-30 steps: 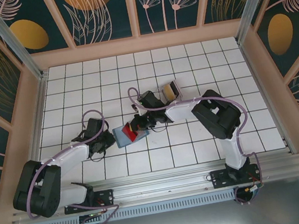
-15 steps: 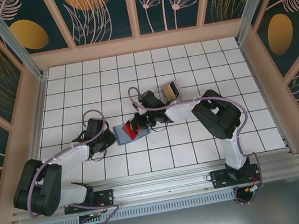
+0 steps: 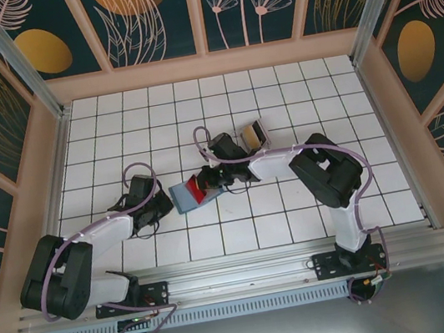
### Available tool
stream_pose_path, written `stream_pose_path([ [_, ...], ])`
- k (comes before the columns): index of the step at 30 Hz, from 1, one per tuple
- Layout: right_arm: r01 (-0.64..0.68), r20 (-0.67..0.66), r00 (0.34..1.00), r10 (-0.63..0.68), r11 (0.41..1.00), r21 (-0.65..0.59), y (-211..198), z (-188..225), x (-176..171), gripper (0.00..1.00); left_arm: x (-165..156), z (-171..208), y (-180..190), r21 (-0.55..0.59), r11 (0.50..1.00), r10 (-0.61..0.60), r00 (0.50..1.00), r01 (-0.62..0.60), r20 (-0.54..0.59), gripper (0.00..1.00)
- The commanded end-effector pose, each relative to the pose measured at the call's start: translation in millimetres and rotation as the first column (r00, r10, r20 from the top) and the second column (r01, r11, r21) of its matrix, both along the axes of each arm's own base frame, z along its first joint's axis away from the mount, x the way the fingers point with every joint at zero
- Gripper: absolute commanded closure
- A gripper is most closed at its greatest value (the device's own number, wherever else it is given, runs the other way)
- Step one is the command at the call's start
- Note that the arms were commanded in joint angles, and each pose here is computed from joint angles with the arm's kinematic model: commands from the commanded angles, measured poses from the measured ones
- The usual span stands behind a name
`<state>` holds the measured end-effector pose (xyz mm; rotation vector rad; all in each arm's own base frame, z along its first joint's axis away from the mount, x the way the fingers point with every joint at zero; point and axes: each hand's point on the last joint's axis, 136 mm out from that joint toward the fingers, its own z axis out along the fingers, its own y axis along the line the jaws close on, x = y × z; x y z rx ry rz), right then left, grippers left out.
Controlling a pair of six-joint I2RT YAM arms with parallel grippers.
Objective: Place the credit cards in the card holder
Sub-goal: Insert the credit card into the card slot.
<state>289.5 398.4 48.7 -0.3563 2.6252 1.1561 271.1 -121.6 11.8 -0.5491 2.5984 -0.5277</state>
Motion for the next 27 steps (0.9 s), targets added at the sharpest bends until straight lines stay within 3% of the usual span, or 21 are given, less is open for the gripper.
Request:
stream_pose_path([
  [1,0.009,0.043,0.999,-0.008,1.0,-0.01,-6,3,5,1.0,-21,-16,-13,-0.053,0.997,-0.059,0.995,0.055,-0.082,0.9],
  [27,-0.02,0.165,0.986,0.029,0.998,-0.061,-3,-6,9,1.0,-12,-11,-18,-0.054,0.996,-0.081,0.994,0.076,-0.077,0.92],
])
